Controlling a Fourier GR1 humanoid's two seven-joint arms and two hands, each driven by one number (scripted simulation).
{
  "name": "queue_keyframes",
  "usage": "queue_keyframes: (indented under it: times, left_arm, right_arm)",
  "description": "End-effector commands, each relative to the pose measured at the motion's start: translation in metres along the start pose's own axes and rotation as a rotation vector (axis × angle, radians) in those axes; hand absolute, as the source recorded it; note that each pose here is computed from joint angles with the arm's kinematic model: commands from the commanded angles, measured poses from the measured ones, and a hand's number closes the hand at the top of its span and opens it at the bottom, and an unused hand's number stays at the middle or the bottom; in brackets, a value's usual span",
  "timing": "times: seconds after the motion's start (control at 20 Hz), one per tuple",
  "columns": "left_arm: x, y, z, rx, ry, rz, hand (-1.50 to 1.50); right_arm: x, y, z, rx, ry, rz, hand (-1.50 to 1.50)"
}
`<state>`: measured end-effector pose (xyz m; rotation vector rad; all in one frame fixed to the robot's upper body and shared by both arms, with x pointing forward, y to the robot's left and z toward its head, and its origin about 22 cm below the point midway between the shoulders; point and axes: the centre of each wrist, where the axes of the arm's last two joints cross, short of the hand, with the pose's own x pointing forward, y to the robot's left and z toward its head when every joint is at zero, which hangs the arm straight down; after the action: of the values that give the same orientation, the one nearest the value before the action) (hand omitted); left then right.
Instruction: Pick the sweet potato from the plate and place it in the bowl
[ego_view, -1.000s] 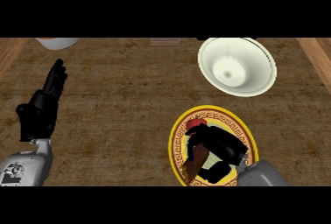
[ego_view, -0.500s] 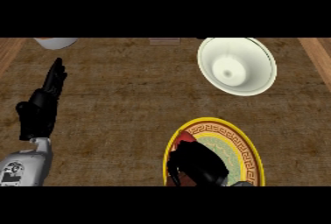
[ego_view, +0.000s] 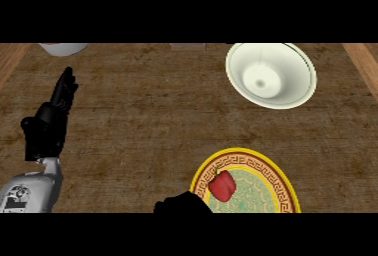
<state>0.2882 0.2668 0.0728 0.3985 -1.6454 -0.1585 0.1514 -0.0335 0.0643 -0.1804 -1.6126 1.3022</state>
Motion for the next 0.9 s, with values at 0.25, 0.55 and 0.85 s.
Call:
queue_keyframes:
  times: [0.25,0.55,0.85]
  left_arm:
    - [-0.001,0.013,-0.007,-0.005,0.017,-0.001,0.0]
    - [0.002,-0.005,0.005,-0.015,-0.005,-0.002,0.0]
    - [0.003,-0.001,0.005,0.006,-0.016,-0.022,0.0]
  right_arm:
    - [0.028,-0.056,0.014,-0.391,0.08,-0.079,1.5]
    - [-0.003,-0.113,0.003,-0.514,0.15,-0.113,1.5]
    - [-0.057,-0.134,-0.017,-0.636,0.19,-0.156,1.5]
